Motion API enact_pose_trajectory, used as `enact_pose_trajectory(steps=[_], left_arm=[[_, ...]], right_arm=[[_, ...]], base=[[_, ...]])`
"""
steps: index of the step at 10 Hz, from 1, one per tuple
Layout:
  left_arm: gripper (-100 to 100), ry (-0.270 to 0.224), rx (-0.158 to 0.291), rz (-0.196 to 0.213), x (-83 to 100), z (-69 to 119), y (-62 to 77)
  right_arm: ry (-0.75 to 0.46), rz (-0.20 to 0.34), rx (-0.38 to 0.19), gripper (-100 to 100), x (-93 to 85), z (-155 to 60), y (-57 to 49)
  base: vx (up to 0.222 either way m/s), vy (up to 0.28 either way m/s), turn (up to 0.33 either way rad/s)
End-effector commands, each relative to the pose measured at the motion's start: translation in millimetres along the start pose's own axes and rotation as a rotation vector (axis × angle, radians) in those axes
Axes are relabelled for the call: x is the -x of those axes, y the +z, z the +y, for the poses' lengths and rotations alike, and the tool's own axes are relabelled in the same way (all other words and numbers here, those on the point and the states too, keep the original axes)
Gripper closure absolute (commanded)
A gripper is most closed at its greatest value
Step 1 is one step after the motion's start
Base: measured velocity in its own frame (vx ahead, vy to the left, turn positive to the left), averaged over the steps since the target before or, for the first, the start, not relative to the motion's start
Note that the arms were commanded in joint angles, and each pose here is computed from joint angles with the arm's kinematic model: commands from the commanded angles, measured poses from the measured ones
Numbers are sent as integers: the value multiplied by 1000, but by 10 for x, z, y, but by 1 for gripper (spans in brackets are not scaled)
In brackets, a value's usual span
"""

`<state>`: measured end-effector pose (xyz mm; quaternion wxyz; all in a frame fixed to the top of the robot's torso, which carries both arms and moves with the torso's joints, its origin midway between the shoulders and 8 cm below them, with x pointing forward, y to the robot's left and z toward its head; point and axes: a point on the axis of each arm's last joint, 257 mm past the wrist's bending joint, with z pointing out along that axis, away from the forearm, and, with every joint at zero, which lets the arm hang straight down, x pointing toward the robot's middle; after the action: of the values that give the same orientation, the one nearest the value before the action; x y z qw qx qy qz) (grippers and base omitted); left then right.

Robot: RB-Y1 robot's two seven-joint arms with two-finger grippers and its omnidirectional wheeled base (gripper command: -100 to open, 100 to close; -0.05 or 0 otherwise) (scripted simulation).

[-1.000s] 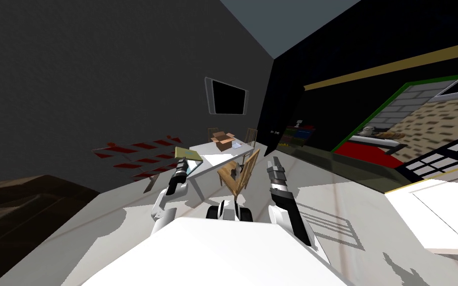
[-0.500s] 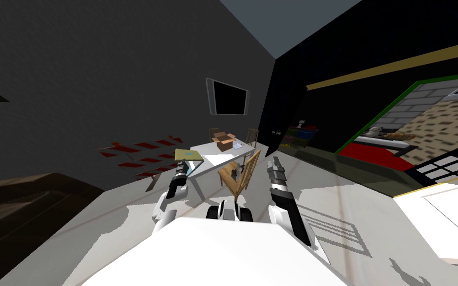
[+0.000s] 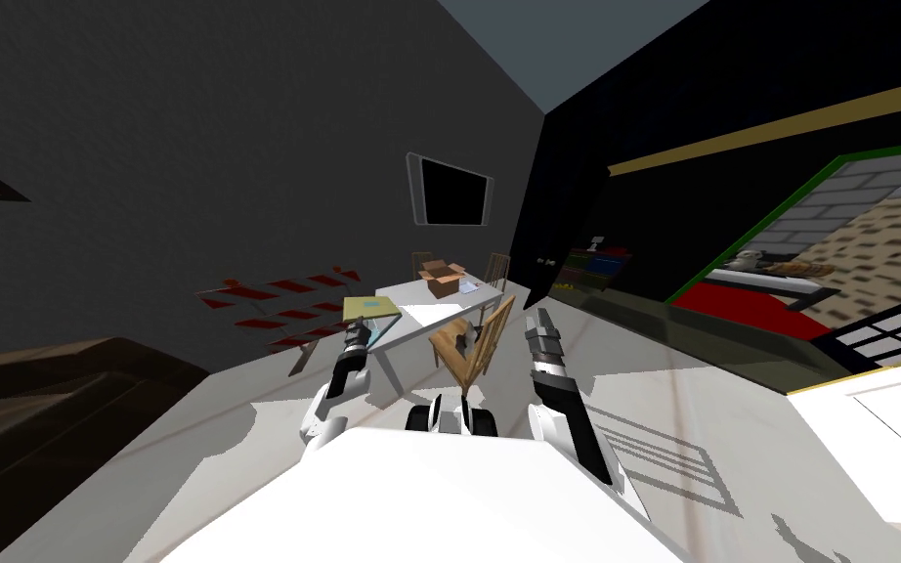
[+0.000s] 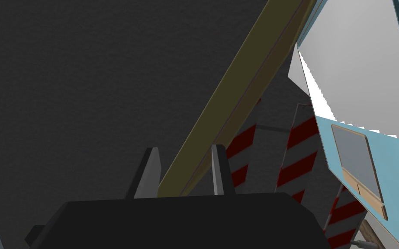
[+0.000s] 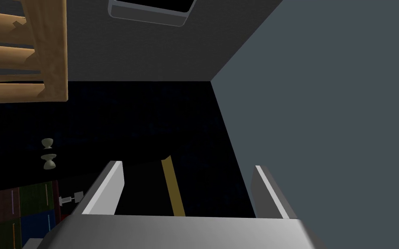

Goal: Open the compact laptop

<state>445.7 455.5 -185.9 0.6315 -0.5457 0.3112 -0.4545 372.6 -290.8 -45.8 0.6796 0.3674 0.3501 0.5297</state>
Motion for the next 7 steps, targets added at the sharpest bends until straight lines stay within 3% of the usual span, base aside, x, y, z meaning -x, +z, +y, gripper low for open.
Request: enact_pose_trajectory(steps=[1,2,7], left_arm=[[100,-55,-22,-6,60,59,-52],[100,-54,-29,-5,57,39,-52],[100,-155,-65,-26,213,169,-188]], right_arm=[[0,0,0,0,0,0,0],[0,0,0,0,0,0,0],[0,0,0,0,0,0,0]], base=[[11,-3,29],[8,-5,21],[11,-3,26]])
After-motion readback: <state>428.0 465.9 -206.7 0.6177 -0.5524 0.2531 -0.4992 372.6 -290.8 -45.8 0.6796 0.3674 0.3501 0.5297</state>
